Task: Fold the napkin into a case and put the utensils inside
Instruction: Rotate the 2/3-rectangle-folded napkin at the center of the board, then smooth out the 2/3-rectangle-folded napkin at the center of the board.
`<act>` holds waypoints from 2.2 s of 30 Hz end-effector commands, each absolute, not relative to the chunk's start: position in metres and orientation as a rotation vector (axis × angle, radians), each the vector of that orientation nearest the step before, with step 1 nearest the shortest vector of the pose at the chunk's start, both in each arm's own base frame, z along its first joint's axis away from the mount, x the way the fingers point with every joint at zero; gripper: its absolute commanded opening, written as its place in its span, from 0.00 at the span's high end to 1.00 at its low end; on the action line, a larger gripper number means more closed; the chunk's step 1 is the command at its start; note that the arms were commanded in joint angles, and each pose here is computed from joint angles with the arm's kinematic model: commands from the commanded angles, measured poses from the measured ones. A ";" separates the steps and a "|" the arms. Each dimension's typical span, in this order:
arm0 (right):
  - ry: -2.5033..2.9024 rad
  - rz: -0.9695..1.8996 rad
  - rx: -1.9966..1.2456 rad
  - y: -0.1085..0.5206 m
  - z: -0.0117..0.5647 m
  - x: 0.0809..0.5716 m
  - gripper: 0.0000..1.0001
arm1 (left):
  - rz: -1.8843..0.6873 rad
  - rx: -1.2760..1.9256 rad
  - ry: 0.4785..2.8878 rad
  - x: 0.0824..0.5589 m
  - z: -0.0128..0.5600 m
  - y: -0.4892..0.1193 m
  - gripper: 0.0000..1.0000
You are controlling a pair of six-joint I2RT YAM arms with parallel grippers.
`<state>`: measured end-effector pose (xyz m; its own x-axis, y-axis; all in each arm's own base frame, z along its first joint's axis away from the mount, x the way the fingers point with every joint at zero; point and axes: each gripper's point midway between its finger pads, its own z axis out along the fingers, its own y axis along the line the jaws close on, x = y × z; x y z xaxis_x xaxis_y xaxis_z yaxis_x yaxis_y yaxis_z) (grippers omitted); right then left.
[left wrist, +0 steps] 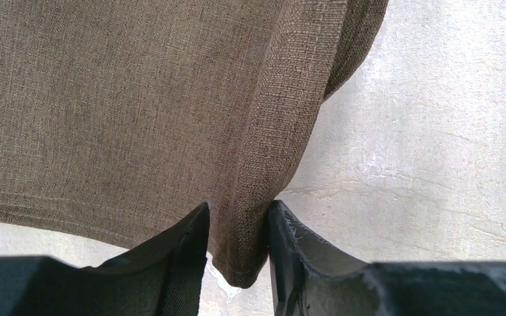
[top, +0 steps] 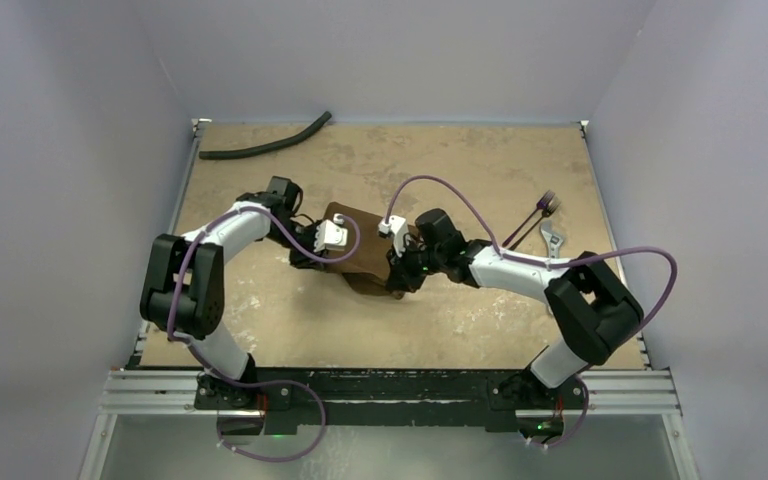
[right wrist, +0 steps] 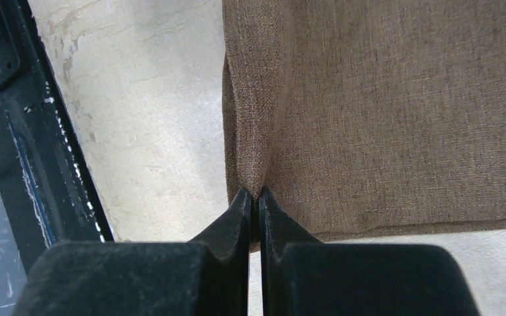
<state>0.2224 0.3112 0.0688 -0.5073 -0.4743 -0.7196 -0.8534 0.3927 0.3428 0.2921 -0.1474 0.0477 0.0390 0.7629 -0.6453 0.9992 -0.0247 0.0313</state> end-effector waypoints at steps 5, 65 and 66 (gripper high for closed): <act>2.135 1.090 -1.076 0.321 0.081 0.227 1.00 | -0.577 1.909 1.582 0.291 0.057 -0.165 0.39; 2.171 1.239 -0.651 0.332 0.085 0.327 0.91 | -0.763 2.122 1.720 0.251 0.036 -0.174 1.00; 2.184 1.241 -0.642 0.332 0.080 0.326 0.92 | -0.792 2.110 1.732 0.250 0.037 -0.174 1.00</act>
<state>0.3157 0.3223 0.0828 -0.7301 -0.1673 -0.6625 -0.6582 0.4327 0.6161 0.2539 -0.1669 0.0198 0.1347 0.8349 -0.5336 0.9730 -0.2134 -0.0883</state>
